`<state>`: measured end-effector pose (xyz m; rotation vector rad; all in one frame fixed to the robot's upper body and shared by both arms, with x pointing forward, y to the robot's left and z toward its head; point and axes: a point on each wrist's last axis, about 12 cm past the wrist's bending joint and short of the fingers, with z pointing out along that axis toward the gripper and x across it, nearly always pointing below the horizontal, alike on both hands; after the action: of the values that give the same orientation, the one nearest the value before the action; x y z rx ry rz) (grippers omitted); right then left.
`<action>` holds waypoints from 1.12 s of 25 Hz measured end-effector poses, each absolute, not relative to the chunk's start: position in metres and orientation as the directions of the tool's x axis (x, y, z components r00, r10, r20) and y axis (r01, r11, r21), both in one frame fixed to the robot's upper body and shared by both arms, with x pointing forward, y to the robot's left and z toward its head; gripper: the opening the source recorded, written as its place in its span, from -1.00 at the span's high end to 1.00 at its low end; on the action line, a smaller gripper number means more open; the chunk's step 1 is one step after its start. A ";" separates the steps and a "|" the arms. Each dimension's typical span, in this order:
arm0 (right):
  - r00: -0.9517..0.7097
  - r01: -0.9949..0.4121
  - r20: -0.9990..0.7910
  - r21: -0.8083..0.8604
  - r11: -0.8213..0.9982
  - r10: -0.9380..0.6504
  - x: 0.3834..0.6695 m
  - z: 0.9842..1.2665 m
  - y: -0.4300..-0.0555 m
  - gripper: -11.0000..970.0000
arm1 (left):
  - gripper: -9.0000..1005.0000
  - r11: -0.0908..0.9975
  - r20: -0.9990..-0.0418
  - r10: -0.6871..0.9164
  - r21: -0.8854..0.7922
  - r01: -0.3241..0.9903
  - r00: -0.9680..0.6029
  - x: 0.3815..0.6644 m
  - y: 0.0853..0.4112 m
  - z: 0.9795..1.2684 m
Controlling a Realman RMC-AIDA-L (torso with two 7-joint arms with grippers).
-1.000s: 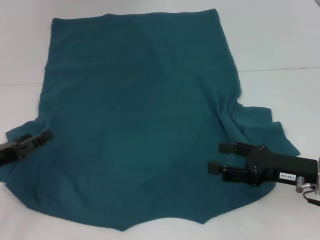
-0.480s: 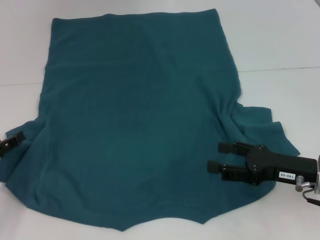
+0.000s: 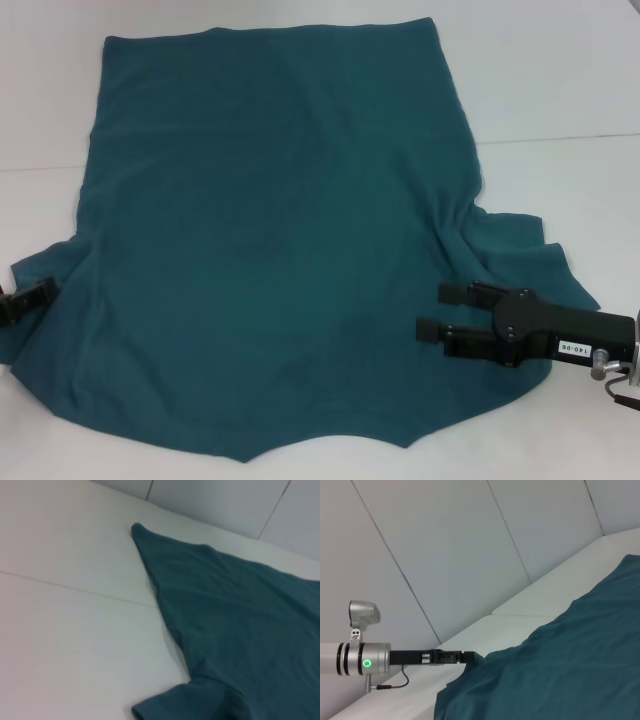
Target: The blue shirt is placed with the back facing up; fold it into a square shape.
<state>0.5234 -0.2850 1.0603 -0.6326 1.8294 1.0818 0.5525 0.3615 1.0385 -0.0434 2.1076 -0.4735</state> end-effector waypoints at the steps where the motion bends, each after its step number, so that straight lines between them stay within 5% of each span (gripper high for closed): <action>1: -0.472 -0.766 -0.882 0.417 0.489 0.013 0.524 1.060 -0.285 -0.88 | -0.74 0.927 -0.804 -0.206 -0.343 0.152 -0.558 0.553 0.360 1.038; 22: -0.474 -0.762 -0.880 0.423 0.491 0.024 0.523 1.060 -0.284 -0.88 | -0.41 0.938 -0.799 -0.199 -0.323 0.125 -0.567 0.554 0.362 1.035; 28: -0.475 -0.760 -0.879 0.425 0.493 0.025 0.523 1.059 -0.284 -0.88 | -0.08 0.940 -0.796 -0.186 -0.314 0.130 -0.576 0.553 0.361 1.034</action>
<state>0.5227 -0.2843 1.0593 -0.6151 1.8285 1.0841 0.5531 0.3614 1.0337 -0.0400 2.1441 -0.4228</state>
